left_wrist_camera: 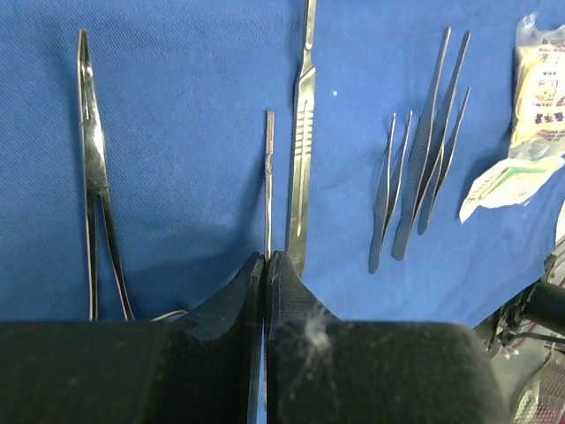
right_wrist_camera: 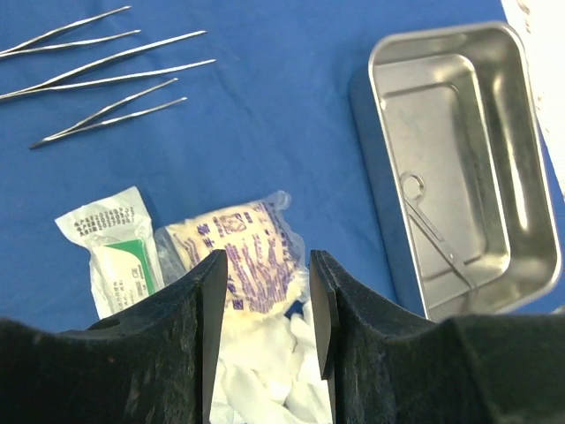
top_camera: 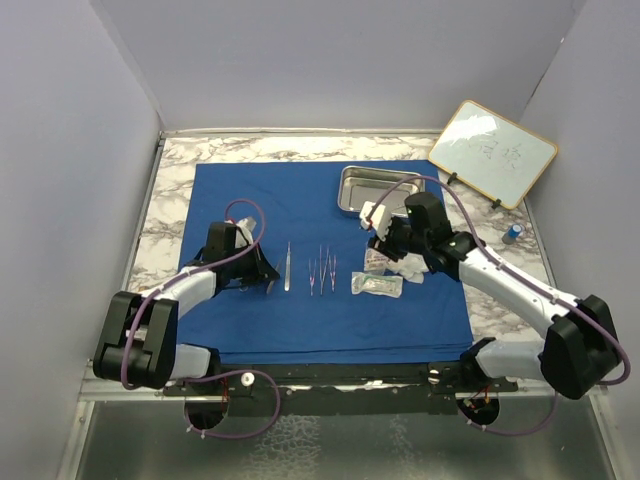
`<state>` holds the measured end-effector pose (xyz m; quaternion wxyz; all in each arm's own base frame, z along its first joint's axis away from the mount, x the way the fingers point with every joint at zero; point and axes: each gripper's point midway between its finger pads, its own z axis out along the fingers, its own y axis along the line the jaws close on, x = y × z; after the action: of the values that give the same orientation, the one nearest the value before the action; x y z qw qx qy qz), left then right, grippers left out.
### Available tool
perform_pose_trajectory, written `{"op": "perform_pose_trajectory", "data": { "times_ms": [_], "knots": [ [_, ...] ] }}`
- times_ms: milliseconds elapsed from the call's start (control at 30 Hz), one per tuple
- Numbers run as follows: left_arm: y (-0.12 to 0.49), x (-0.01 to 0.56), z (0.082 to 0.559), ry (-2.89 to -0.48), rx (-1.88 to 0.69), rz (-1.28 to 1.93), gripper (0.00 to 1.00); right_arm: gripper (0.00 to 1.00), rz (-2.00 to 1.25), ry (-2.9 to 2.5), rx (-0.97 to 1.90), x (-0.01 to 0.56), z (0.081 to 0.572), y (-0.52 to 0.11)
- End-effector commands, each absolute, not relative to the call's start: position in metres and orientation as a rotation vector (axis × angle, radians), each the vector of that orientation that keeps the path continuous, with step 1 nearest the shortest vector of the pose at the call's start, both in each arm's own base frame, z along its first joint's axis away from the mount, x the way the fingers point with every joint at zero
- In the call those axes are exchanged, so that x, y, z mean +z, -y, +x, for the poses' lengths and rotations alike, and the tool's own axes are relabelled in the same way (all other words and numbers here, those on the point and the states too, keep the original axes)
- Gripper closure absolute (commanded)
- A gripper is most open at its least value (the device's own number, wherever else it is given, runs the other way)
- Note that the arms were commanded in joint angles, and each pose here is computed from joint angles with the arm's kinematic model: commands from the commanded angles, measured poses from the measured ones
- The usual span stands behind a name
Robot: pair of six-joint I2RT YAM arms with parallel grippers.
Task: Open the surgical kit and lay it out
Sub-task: Place the medical item in the surgical kit.
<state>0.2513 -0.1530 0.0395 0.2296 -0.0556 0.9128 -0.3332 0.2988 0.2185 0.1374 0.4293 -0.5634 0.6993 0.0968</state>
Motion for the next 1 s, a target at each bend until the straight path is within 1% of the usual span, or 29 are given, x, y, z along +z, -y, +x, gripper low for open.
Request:
{"op": "perform_pose_trajectory", "data": {
  "times_ms": [0,167,333,467,600,700,833,967],
  "knots": [
    [0.154,0.052,0.276,-2.393,-0.907,-0.201,1.0,0.57,-1.258,-1.661,0.285,0.165,0.304,-0.214],
    [0.156,0.057,0.284,-2.358,-0.913,-0.205,1.0,0.57,-1.219,-1.668,0.299,0.168,0.307,-0.204],
    [0.154,0.05,0.291,-2.382,-0.896,-0.292,1.0,0.57,-1.227,-1.676,0.325,0.164,0.306,-0.205],
    [0.162,0.048,0.292,-2.388,-0.937,-0.285,1.0,0.57,-1.237,-1.682,0.338,0.16,0.305,-0.206],
    [0.17,0.045,0.289,-2.375,-0.947,-0.25,0.93,0.57,-1.244,-1.708,0.333,0.153,0.306,-0.204],
    [0.166,0.039,0.285,-2.386,-0.919,-0.27,0.92,0.57,-1.247,-1.72,0.339,0.15,0.306,-0.204],
    [0.158,0.032,0.283,-2.409,-0.868,-0.304,0.92,0.57,-1.252,-1.72,0.35,0.149,0.305,-0.206],
    [0.153,0.031,0.285,-2.413,-0.836,-0.32,0.97,0.57,-1.256,-1.72,0.349,0.148,0.304,-0.205]
  ]
}}
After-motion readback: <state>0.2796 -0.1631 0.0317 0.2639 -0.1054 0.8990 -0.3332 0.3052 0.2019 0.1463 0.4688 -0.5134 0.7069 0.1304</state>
